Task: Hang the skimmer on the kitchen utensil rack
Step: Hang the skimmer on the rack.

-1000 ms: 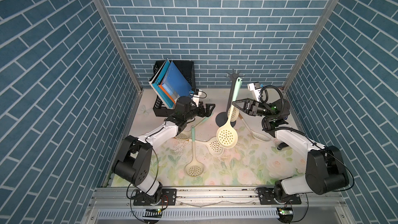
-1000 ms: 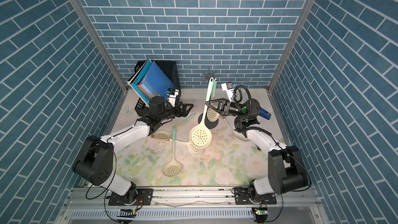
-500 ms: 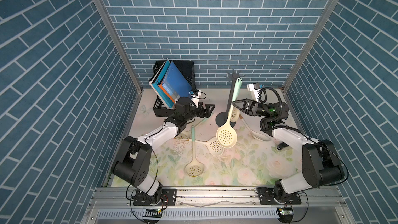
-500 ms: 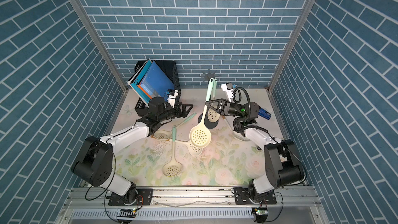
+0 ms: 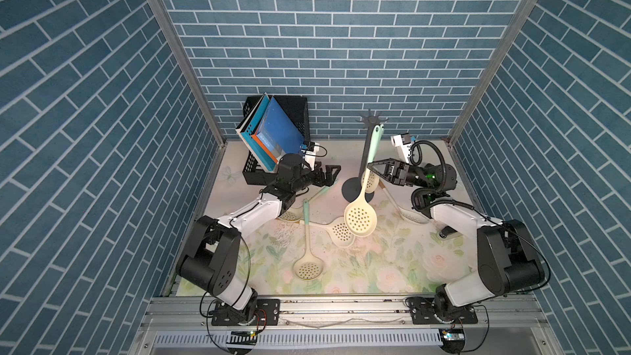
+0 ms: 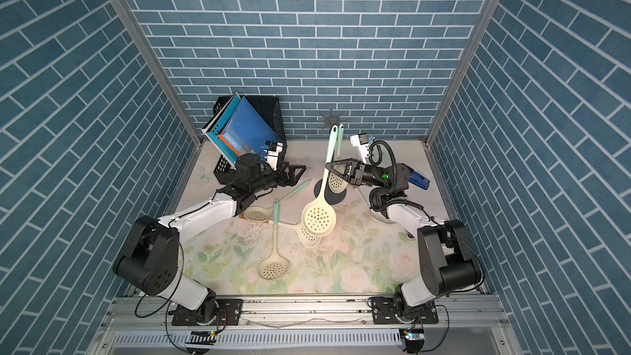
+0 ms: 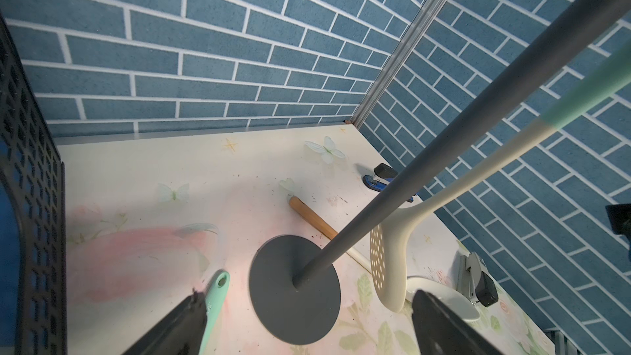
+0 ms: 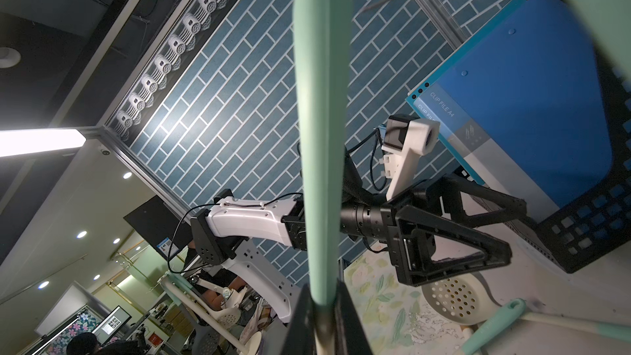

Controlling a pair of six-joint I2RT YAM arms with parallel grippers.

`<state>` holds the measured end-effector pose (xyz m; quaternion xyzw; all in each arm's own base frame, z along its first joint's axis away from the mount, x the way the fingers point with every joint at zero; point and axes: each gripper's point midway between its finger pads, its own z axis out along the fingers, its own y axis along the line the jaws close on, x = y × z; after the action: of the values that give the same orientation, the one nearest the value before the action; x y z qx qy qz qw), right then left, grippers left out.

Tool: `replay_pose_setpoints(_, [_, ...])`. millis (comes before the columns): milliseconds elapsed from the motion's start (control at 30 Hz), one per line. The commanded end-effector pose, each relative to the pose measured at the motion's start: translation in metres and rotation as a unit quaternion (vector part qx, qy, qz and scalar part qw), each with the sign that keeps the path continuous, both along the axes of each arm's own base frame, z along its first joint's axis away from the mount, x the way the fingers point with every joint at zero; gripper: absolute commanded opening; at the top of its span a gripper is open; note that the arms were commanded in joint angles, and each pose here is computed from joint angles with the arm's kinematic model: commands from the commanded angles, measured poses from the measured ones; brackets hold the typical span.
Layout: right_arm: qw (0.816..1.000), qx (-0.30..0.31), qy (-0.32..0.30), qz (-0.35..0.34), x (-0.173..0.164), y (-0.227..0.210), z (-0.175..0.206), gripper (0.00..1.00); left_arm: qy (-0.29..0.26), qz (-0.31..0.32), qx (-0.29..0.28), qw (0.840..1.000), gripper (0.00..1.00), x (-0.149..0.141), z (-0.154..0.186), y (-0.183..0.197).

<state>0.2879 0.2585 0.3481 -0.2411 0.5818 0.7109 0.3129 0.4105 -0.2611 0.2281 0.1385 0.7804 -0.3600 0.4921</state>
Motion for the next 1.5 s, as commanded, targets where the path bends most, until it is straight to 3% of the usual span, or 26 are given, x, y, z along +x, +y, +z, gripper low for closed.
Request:
replay_pose_setpoints(0, [1.0, 0.002, 0.015, 0.011, -0.001, 0.001, -0.003, 0.0, -0.01, 0.005, -0.004, 1.0, 1.0, 0.001, 0.004, 0.002])
replay_pose_setpoints(533, [0.999, -0.007, 0.038, 0.02, 0.014, 0.008, -0.015, 0.0, -0.006, 0.001, -0.003, 1.0, 1.0, 0.0, 0.0, 0.001])
replay_pose_setpoints(1033, [0.997, -0.023, 0.076, 0.012, 0.033, 0.013, -0.058, 0.0, -0.004, -0.004, -0.003, 1.0, 1.0, -0.005, 0.003, 0.002])
replay_pose_setpoints(1367, [0.996, -0.019, 0.089, 0.001, 0.054, 0.017, -0.064, 0.0, -0.005, -0.006, -0.01, 1.0, 1.0, -0.013, 0.005, 0.004])
replay_pose_setpoints(1467, [0.996, -0.021, 0.085, 0.002, 0.054, 0.017, -0.067, 0.1, -0.005, 0.003, -0.012, 1.0, 1.0, -0.015, 0.005, 0.007])
